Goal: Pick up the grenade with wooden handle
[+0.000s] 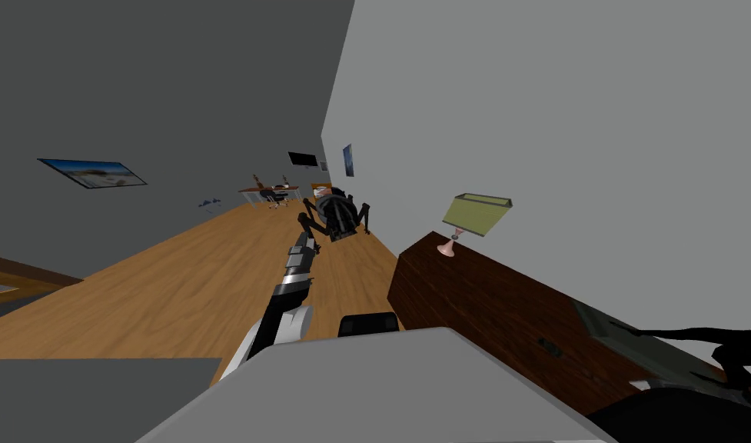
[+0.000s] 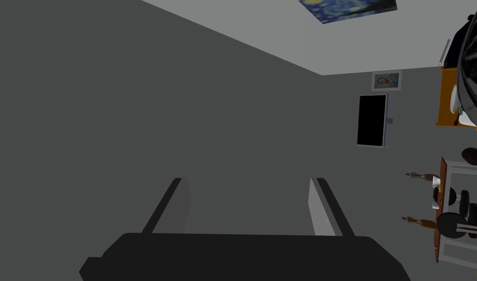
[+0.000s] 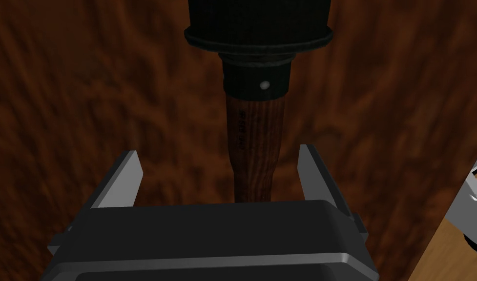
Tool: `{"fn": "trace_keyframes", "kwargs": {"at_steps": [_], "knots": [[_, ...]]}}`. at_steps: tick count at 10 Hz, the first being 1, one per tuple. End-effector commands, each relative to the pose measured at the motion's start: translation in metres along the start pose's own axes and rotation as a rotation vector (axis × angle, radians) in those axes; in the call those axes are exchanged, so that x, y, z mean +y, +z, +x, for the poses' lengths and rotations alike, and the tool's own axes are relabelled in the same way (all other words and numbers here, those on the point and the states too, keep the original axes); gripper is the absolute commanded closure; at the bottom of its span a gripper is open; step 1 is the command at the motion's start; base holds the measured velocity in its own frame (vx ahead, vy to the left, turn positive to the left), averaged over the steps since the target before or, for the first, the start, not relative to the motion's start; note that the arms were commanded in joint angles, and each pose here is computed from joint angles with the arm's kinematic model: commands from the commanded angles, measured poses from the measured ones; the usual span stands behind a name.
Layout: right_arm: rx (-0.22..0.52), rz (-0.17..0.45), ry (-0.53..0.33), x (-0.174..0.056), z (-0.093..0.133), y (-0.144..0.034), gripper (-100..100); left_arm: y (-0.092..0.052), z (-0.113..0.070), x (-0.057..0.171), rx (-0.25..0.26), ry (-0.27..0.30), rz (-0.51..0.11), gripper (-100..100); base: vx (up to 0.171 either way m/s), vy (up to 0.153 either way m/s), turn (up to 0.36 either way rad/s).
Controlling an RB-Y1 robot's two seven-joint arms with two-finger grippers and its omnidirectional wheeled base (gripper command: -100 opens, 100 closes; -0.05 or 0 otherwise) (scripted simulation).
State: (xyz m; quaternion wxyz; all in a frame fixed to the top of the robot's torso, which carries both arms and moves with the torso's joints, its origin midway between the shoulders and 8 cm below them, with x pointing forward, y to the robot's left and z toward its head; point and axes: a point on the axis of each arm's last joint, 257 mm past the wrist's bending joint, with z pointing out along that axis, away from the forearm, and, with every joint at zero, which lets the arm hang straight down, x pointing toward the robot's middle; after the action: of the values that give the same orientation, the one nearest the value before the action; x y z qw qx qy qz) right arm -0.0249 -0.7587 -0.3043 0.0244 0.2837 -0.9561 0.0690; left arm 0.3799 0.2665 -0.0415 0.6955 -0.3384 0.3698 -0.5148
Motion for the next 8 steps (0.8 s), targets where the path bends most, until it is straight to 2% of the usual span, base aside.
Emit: {"fn": "trace_keyframes", "kwargs": {"at_steps": [1, 4, 5, 7, 8], "knots": [[-0.019, -0.024, 0.023, 0.020, 0.012, 0.010, -100, 0.000, 0.000, 0.000, 0.000, 0.000, 0.000, 0, -0.008, 0.023, 0.251], [0.012, 0.004, 0.041, 0.011, 0.028, 0.002, -100, 0.000, 0.000, 0.000, 0.000, 0.000, 0.000, 0, -0.002, 0.006, 0.009], [0.004, -0.008, 0.067, 0.027, 0.043, 0.007, -100, 0.000, 0.000, 0.000, 0.000, 0.000, 0.000, 0, -0.006, 0.013, 0.228], [0.017, 0.003, 0.073, 0.024, 0.049, 0.004, -100, 0.000, 0.000, 0.000, 0.000, 0.000, 0.000, 0, -0.003, 0.007, 0.063], [-0.003, -0.019, 0.091, 0.044, 0.057, 0.012, -100, 0.000, 0.000, 0.000, 0.000, 0.000, 0.000, 0, -0.004, 0.020, 0.228]]}}
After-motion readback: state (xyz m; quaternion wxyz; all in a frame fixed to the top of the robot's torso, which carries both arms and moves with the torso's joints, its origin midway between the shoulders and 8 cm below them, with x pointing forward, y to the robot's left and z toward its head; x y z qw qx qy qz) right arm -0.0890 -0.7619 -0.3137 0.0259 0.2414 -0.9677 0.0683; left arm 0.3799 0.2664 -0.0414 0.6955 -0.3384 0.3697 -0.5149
